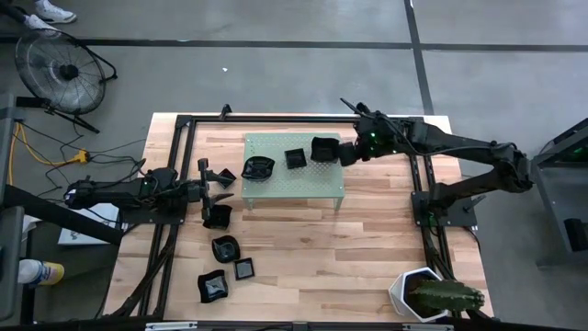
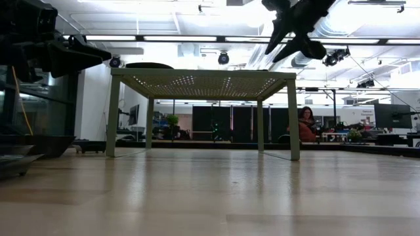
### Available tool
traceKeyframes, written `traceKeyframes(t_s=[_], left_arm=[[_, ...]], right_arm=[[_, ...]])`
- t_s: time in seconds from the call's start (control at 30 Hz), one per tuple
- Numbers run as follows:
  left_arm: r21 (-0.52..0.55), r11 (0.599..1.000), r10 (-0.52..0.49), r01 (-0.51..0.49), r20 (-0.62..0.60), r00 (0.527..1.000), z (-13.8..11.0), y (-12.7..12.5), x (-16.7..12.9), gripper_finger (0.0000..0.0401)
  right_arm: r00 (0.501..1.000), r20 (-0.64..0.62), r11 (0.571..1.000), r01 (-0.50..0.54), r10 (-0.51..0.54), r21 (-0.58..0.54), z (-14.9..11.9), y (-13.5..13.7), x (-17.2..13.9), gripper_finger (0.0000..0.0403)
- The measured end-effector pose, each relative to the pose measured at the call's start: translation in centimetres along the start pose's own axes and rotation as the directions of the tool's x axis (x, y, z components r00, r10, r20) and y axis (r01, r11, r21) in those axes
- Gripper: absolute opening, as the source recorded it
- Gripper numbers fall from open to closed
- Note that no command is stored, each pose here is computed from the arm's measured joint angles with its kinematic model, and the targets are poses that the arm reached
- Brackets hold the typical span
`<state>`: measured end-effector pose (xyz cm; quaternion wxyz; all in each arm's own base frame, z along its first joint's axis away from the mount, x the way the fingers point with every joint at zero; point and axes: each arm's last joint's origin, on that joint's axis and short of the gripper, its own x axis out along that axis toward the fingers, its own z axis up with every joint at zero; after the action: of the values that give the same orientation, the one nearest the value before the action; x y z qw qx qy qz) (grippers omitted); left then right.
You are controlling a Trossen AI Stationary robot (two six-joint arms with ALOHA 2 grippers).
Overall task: Pick & Place Mini shaped plates
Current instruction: Stack the distorted square plate on top of the other distorted square plates on the shelf
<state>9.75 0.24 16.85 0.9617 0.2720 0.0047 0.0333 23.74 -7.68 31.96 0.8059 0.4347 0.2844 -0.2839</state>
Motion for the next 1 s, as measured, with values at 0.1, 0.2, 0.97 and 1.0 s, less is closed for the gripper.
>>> traceKeyframes(t_s=[0.1,0.2,0.97,1.0], left_arm=[[0.0,1.0,0.0,0.0,0.0,1.0,0.0,0.0,0.0,0.0193],[0.0,1.0,0.0,0.0,0.0,1.0,0.0,0.0,0.0,0.0193],[0.0,1.0,0.0,0.0,-0.001,1.0,0.0,0.0,0.0,0.0193],[0.0,1.0,0.0,0.0,0.0,1.0,0.0,0.0,0.0,0.0193]], right_arm=[[1.0,-0.026,0.998,-0.002,0.001,-0.064,-0.8,0.2,-0.8,0.0122],[0.999,-0.04,0.993,-0.003,-0.002,-0.117,-1.9,0.6,-1.6,0.0122],[0.994,-0.113,0.896,-0.051,0.001,-0.441,-10.2,4.5,-3.3,0.0121],[0.994,-0.107,0.89,-0.05,0.002,-0.453,-10.4,4.6,-3.4,0.012]])
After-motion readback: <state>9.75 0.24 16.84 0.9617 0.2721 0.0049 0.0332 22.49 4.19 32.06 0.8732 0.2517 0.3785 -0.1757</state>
